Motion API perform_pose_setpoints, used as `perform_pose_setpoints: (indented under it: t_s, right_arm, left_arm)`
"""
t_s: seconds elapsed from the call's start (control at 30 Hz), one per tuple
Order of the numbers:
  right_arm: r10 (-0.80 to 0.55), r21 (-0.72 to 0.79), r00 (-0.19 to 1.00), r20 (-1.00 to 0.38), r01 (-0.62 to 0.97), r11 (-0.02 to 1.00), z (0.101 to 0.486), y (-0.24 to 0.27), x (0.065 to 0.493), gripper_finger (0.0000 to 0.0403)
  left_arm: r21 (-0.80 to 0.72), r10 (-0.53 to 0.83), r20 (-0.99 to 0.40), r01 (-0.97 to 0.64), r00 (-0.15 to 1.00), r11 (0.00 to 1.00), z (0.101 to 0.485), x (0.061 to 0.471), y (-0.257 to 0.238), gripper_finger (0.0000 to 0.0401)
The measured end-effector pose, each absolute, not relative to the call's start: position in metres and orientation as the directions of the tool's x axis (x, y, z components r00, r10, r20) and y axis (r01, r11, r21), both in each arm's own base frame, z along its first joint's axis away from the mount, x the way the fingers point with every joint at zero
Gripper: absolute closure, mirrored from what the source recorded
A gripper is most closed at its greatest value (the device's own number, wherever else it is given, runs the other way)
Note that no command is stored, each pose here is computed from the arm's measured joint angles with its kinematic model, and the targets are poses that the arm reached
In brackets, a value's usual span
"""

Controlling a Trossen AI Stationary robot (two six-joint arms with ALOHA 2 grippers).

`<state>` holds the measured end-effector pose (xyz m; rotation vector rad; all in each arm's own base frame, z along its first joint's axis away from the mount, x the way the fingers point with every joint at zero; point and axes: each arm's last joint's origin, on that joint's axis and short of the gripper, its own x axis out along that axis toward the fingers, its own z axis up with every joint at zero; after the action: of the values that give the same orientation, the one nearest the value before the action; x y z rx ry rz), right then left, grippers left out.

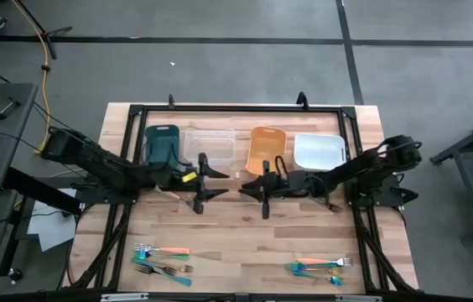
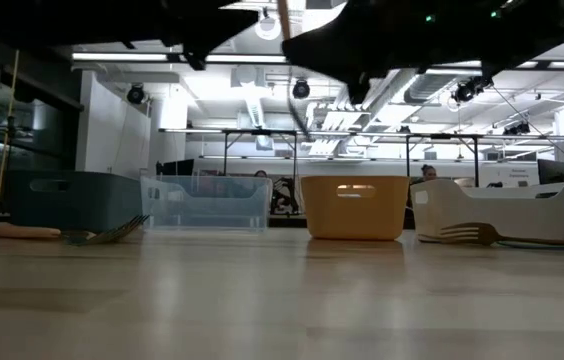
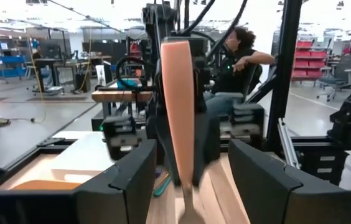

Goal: Sort silverware by color (type)

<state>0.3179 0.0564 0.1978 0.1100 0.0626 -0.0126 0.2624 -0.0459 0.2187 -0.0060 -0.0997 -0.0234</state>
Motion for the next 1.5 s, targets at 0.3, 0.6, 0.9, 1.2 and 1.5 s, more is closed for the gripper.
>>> perform_pose_setpoints:
  t_s: [0.3,0.6,0.9,1.2,1.5]
  right_arm:
    - [-0.015,0.077,0.993,-0.121,0.024,0.997,0.190,0.061,0.342,0.0377]
    - [-0.059,0.012,0.987,-0.147,0.061,0.998,0.188,0.059,0.344,0.0377]
    - [-0.018,0.009,0.986,-0.166,0.020,1.000,0.189,0.060,0.343,0.0313]
    - [-0.173,-0.035,0.937,-0.304,0.171,0.985,0.219,0.052,0.310,0.0205]
    - [-0.380,-0.089,0.884,-0.271,0.370,0.925,0.217,0.055,0.270,0.0195]
  left_arm:
    - [-0.014,-0.033,0.048,0.034,0.998,0.999,0.208,0.276,-0.049,0.0208]
    - [-0.046,-0.025,0.055,0.027,0.998,0.999,0.211,0.275,-0.049,0.0294]
    - [-0.078,0.008,0.004,-0.007,1.000,0.997,0.210,0.273,-0.042,0.0336]
    - [0.030,0.282,-0.116,-0.280,0.953,0.960,0.244,0.226,-0.039,0.0336]
    - [0.136,0.742,-0.134,-0.729,0.657,0.671,0.246,0.179,-0.039,0.0336]
